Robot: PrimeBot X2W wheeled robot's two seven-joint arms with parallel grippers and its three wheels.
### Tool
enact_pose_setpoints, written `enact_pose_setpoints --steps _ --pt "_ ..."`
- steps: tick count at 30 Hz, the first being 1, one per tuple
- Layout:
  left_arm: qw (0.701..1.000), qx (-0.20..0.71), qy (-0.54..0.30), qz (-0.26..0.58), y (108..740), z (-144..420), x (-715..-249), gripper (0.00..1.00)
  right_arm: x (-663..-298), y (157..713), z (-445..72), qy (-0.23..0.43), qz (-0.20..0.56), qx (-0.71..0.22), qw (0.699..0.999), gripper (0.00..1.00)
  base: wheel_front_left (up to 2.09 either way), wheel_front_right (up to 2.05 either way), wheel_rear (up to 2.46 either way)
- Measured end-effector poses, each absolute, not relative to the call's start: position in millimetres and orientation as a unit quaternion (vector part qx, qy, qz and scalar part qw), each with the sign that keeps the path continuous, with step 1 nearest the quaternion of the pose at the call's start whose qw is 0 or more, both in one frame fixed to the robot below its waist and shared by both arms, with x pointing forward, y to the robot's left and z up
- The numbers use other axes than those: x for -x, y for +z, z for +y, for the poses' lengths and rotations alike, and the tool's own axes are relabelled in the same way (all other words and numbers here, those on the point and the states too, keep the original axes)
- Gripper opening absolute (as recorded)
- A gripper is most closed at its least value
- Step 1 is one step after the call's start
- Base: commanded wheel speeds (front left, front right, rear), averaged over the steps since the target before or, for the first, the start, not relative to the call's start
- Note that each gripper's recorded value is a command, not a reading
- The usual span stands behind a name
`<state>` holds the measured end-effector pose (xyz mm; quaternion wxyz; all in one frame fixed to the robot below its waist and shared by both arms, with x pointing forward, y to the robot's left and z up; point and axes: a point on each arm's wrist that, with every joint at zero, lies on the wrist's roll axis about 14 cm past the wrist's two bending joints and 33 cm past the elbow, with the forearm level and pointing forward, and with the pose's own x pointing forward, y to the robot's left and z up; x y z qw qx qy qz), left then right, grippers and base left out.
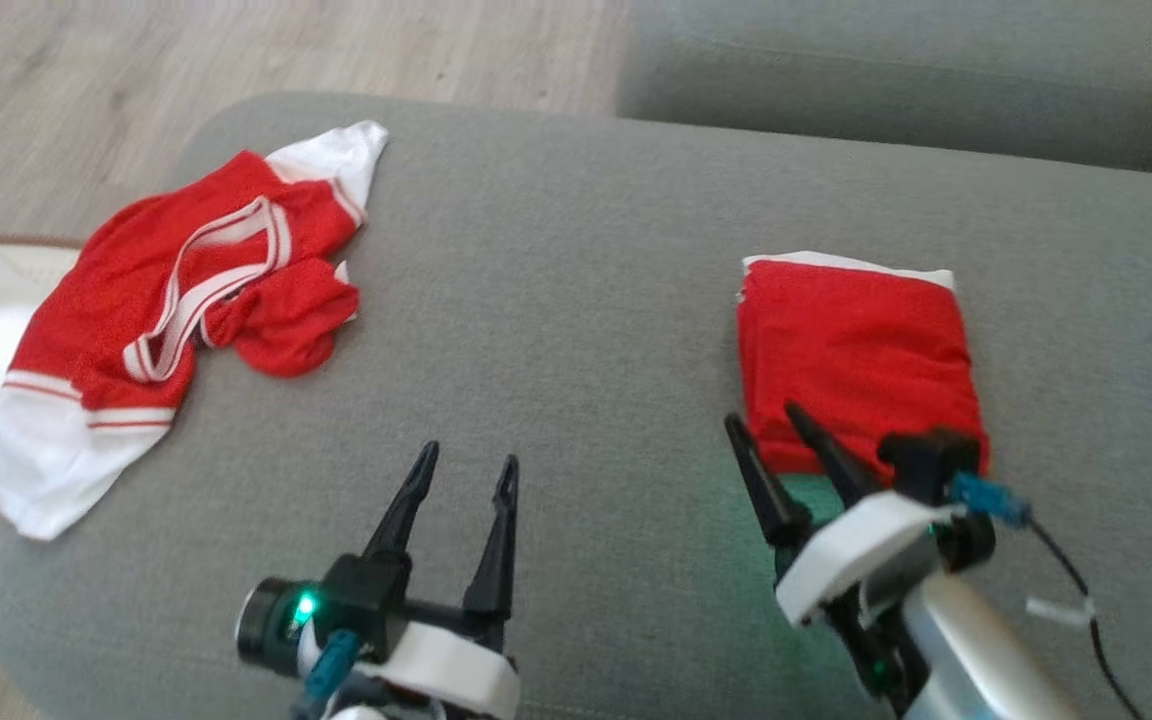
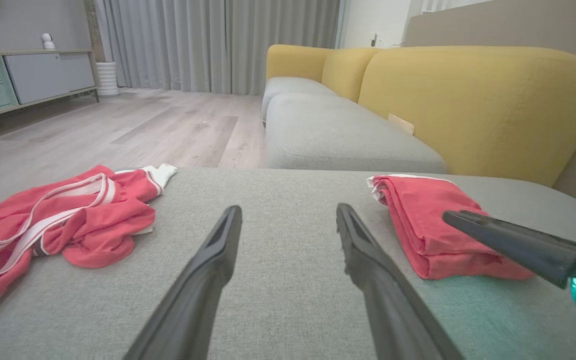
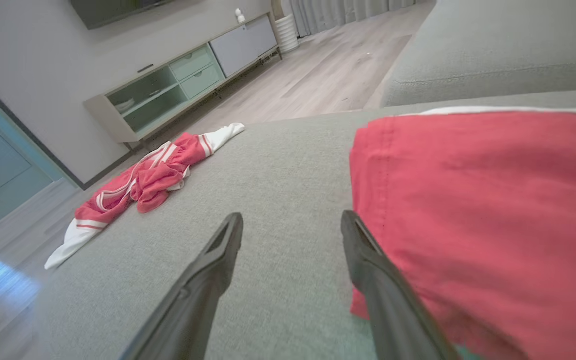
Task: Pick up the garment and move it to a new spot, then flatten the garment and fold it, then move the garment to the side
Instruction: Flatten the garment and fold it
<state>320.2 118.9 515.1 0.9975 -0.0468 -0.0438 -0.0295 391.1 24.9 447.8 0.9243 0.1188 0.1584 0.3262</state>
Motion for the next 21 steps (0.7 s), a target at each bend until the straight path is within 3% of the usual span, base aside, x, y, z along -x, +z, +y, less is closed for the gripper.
enact_pose_setpoints --steps 5,14,21 --pt "0.998 0.05 -0.022 -0.033 507 121 -309 1.0 -374 445 -5 0.283 0.143 -0.14 0.938 1.0 0.0 0.0 0.0" --pt "0.999 0.041 -0.01 -0.026 499 131 -297 1.0 -377 460 -112 0.153 0.069 -0.085 0.982 1.0 0.0 0.0 0.0" --pt "0.999 0.034 -0.005 -0.019 494 137 -290 1.0 -367 478 -139 0.123 0.027 -0.068 0.99 1.0 0.0 0.0 0.0"
